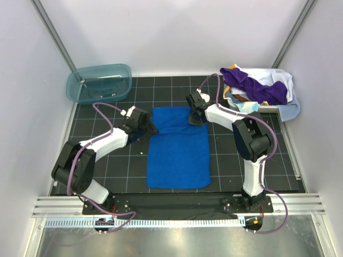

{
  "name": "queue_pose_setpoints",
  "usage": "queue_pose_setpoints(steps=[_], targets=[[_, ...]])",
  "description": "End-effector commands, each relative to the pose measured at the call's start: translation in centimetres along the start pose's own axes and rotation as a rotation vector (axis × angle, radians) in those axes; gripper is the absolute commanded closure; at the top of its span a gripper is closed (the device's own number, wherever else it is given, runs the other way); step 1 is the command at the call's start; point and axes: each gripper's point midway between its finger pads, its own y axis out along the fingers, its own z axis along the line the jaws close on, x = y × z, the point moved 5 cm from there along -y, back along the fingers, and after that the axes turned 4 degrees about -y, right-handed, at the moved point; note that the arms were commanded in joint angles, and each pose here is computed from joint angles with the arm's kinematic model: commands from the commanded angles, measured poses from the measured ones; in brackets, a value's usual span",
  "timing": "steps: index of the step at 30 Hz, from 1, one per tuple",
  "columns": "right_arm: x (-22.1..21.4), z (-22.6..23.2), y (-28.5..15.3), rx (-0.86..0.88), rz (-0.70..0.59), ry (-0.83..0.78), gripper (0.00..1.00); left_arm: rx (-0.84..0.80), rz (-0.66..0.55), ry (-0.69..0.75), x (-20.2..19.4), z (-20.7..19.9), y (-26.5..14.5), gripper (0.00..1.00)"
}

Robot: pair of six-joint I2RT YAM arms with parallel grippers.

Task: Fold and stack the towels
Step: Fold the towel

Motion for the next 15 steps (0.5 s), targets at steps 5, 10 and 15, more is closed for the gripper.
queue_pose_setpoints(steps=[5,10,15], targets=[[0.8,0.1,-1.7,0.026,-0.065,0.033,0.87,-0.038,-0.010,-0.040,0.8,-0.4,0.6,0.49],[0.5,-0.5,-3.2,0.035,-0.084,0.037,0.92,-0.027,-0.004,-0.023,0.6,0.1,0.8,0.63],[0.4,-1.5,-5.3,0.049,-0.118,0.046,0.92,-0.015,0.006,-0.005,0.3,0.6,1.0,0.77]])
